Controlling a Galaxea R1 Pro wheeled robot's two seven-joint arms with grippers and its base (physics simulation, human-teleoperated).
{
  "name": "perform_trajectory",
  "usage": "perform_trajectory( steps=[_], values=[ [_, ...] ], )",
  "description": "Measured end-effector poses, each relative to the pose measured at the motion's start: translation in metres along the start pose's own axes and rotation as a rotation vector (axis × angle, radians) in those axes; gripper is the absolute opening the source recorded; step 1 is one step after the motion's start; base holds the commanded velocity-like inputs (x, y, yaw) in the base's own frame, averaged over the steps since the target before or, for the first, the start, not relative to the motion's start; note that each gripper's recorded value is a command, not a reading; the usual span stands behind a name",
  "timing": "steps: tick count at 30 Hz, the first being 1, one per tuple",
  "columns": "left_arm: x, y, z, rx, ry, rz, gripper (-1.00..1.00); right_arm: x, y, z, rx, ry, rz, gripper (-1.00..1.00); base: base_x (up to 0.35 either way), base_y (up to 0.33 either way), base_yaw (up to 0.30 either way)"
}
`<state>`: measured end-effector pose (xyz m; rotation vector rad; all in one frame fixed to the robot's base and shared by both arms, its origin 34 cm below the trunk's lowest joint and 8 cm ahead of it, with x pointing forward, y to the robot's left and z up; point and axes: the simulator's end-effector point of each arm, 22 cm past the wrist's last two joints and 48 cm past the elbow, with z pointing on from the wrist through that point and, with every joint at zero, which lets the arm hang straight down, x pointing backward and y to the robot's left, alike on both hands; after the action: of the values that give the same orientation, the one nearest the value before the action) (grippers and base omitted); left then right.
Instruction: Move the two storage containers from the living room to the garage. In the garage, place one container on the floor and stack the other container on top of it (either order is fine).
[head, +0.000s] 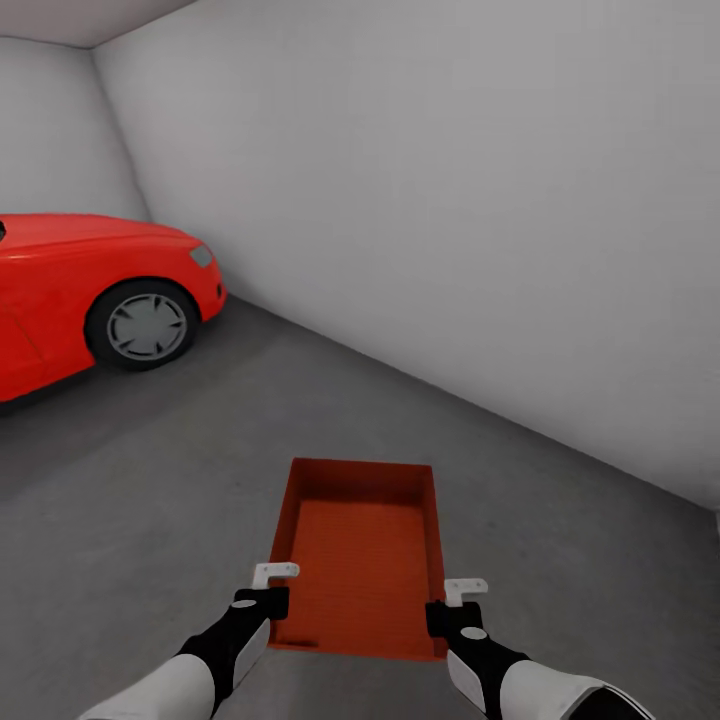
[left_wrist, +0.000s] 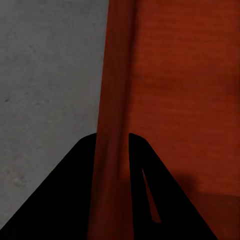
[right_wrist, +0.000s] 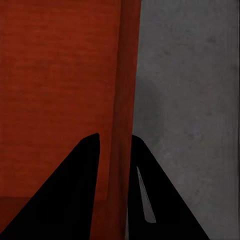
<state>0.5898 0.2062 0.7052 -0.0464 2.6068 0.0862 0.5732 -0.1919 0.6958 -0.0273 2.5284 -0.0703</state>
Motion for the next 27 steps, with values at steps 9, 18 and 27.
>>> perform_trajectory(
  steps=[9, 18, 27],
  values=[
    [-0.0011, -0.0002, 0.0, 0.0, -0.005, -0.001, -1.0, -0.001, -0.0002, 0.0, 0.001, -0.005, 0.001, -1.0, 0.322, 0.0, -0.283],
    [-0.0009, -0.0001, 0.0, 0.0, -0.004, -0.001, -1.0, -0.001, -0.0001, 0.0, 0.001, -0.004, 0.0, -1.0, 0.322, 0.0, -0.283],
    [-0.0016, -0.0002, 0.0, 0.001, -0.008, -0.001, -1.0, -0.0016, -0.0003, 0.0, 0.001, -0.008, 0.001, -1.0, 0.322, 0.0, -0.283]
  ],
)
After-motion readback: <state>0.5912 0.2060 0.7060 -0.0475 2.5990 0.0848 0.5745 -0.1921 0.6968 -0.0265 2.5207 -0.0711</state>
